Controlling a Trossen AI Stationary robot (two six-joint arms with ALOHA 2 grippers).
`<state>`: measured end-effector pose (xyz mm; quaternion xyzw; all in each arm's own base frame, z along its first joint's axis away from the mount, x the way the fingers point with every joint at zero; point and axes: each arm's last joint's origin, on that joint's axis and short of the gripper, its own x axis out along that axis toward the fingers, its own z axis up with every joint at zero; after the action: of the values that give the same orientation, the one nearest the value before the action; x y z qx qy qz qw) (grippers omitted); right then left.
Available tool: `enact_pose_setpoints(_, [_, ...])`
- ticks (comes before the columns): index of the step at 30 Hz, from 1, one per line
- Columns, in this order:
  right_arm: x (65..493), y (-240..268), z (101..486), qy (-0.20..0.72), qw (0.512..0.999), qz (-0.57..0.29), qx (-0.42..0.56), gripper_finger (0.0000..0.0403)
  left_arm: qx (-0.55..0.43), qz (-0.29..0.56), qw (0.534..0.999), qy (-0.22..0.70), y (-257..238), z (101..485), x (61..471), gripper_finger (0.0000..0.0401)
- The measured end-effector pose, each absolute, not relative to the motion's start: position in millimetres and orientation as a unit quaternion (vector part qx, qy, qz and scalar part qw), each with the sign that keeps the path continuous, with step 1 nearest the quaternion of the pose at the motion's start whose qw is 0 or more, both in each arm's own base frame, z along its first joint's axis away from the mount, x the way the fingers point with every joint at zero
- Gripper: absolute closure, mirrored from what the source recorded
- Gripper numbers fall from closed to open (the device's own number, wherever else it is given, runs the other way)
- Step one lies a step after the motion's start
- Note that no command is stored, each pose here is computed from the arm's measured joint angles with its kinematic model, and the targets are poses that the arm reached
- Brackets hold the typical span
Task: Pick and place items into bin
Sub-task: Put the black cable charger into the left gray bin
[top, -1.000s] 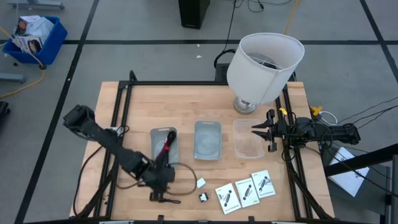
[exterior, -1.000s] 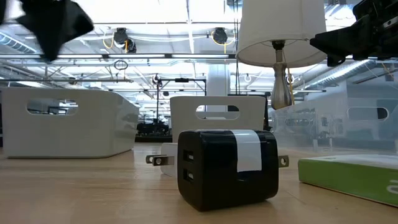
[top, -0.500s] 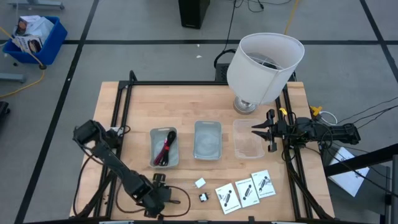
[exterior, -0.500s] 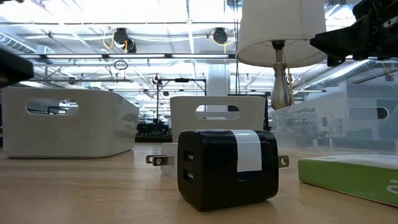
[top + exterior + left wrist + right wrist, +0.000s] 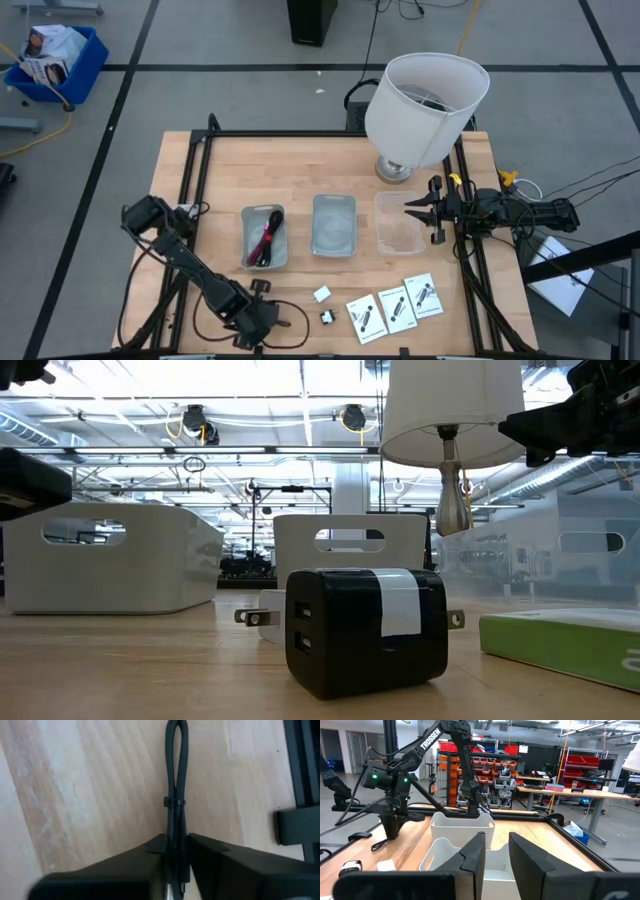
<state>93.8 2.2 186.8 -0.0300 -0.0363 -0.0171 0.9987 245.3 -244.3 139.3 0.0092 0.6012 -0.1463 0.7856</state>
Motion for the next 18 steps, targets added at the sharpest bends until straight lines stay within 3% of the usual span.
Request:
enact_pose_setpoints(3, [93.8, 2.2, 186.8, -0.036, 0.999, -0.017, -0.030, 0.0323, 0.019, -0.161, 0.779, 0.606, -243.5, 149.8, 245.2, 0.0353])
enact_pose_setpoints(7, [93.8, 2.2, 186.7, -0.036, 0.999, -0.017, -0.030, 0.0325, 0.079, -0.144, 0.796, 0.582, -237.1, 194.7, 246.9, 0.0353])
enact_pose_setpoints(12, [93.8, 2.1, 186.8, -0.036, 0.999, -0.017, -0.030, 0.0323, 0.169, -0.021, 0.824, 0.540, -209.0, 260.1, 241.7, 0.0353])
enact_pose_setpoints(14, [93.8, 2.1, 186.7, -0.036, 0.999, -0.017, -0.030, 0.0324, 0.141, 0.066, 0.835, 0.527, -188.5, 281.6, 239.0, 0.0353])
enact_pose_setpoints(18, [93.8, 2.1, 186.8, -0.036, 0.999, -0.017, -0.030, 0.0325, -0.013, 0.202, 0.834, 0.513, -149.9, 297.8, 238.6, 0.0353])
